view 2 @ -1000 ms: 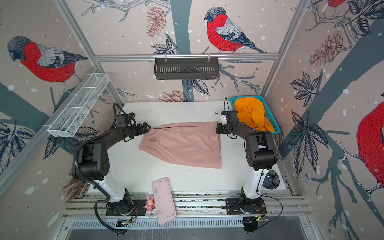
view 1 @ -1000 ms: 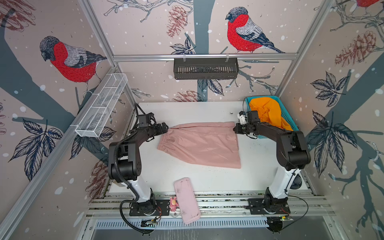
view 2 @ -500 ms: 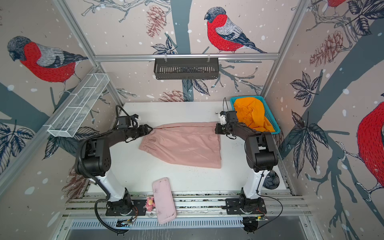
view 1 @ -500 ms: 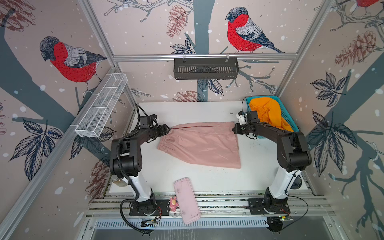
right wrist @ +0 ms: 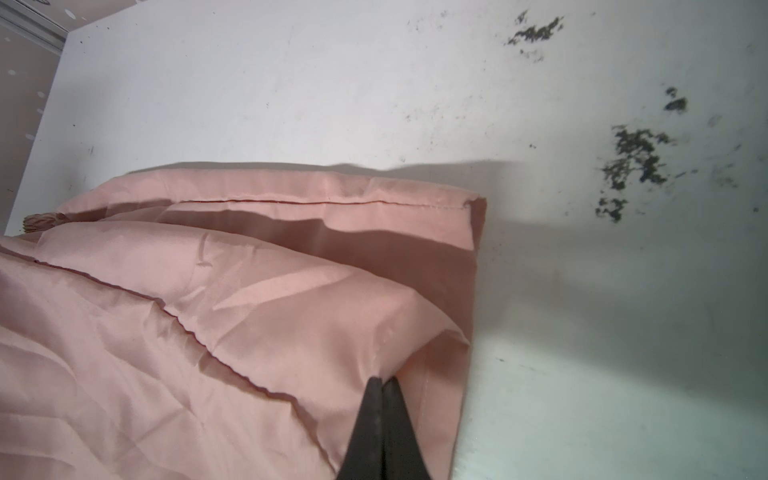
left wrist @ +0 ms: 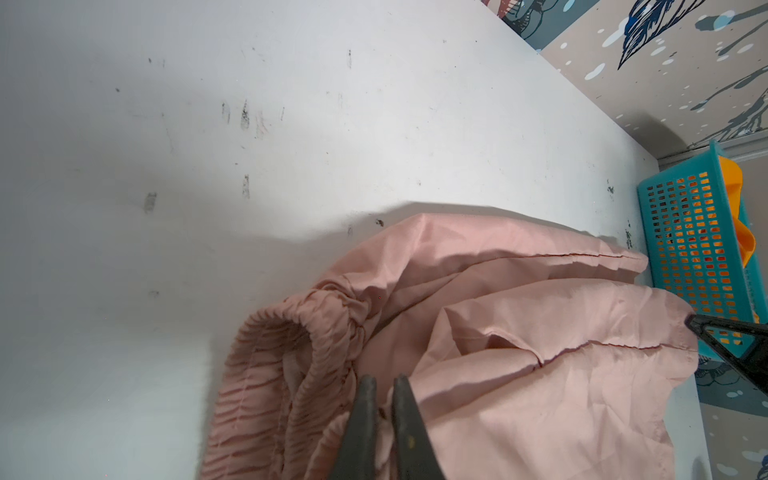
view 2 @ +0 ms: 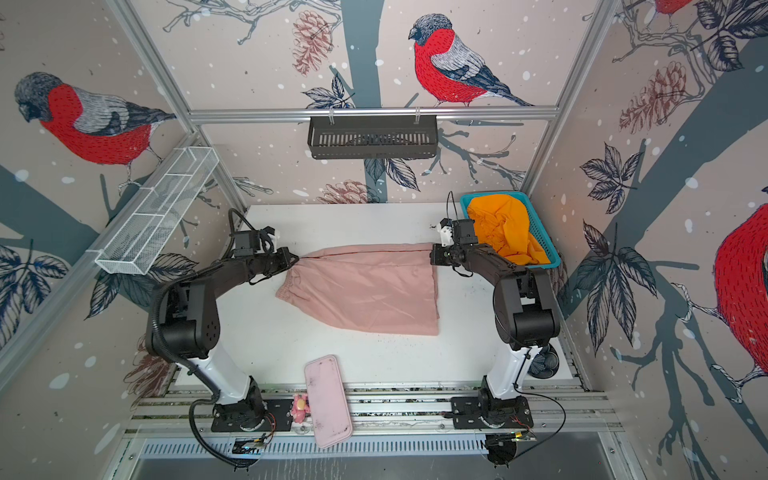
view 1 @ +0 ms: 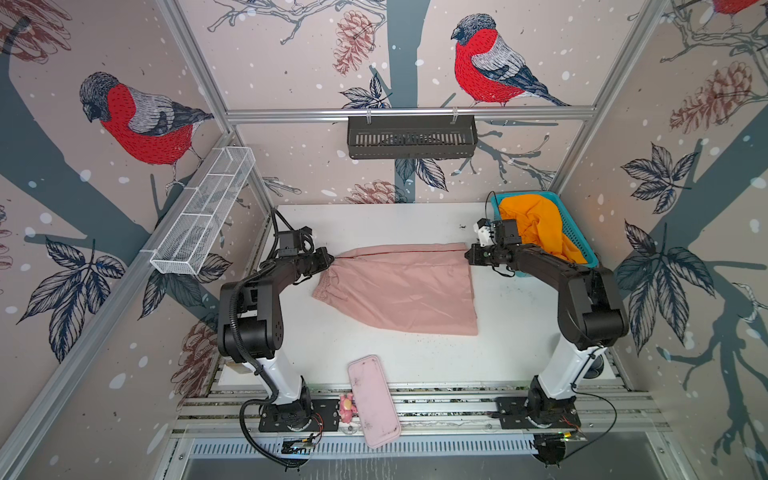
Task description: Fold and stack the shorts
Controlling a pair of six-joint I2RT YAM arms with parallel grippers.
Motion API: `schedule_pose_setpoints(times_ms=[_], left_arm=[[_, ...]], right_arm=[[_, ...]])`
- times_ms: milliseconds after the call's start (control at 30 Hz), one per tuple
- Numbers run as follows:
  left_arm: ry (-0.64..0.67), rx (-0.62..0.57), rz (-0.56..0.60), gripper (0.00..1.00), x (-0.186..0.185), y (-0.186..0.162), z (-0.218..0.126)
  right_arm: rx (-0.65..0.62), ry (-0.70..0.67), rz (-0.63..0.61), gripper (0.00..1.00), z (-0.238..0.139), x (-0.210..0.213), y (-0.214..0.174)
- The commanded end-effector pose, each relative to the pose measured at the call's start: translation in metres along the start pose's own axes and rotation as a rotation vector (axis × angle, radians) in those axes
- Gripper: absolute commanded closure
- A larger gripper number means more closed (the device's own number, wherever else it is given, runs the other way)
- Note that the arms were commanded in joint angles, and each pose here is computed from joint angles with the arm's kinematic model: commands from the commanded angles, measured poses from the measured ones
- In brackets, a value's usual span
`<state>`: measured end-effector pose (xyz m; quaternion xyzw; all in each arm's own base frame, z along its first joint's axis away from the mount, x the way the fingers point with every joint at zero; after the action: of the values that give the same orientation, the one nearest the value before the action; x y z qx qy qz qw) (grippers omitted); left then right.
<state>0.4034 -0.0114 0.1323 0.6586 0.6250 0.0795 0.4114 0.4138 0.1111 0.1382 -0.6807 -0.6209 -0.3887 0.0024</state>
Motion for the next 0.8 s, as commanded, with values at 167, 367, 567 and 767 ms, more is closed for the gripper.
schedule_pose_setpoints(times_ms=[167,367,567,767], left_arm=[[0.164,0.021,0.076,1.00,-0.026,0.018,-0.033],[0.206,0.006,0.090,1.00,-0.037,0.028,-0.051],[0.221,0.010,0.101,1.00,-0.032,0.040,-0.049],[0.208,0.048,0.088,1.00,-0.020,0.041,-0.028]], right_arm=[[-0.086,-0.036,-0.050,0.99,-0.036,0.019,0.013],[-0.170,-0.038,-0.108,0.99,-0.071,0.051,0.030],[-0.213,-0.027,-0.142,0.99,-0.087,0.069,0.050],[-0.201,-0.010,-0.157,0.99,-0.070,0.069,0.062]])
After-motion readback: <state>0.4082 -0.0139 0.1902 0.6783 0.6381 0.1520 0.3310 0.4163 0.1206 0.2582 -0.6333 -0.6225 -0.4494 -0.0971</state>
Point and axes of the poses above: each gripper's point midway between its finger pads, its own z axis out along the fingers, its own x axis along the line the jaws close on, y = z × x, the point moved 6 cm from there along -z, back along the fingers, and after that the axes turned 14 degrees about z, right-handed, at the moved point
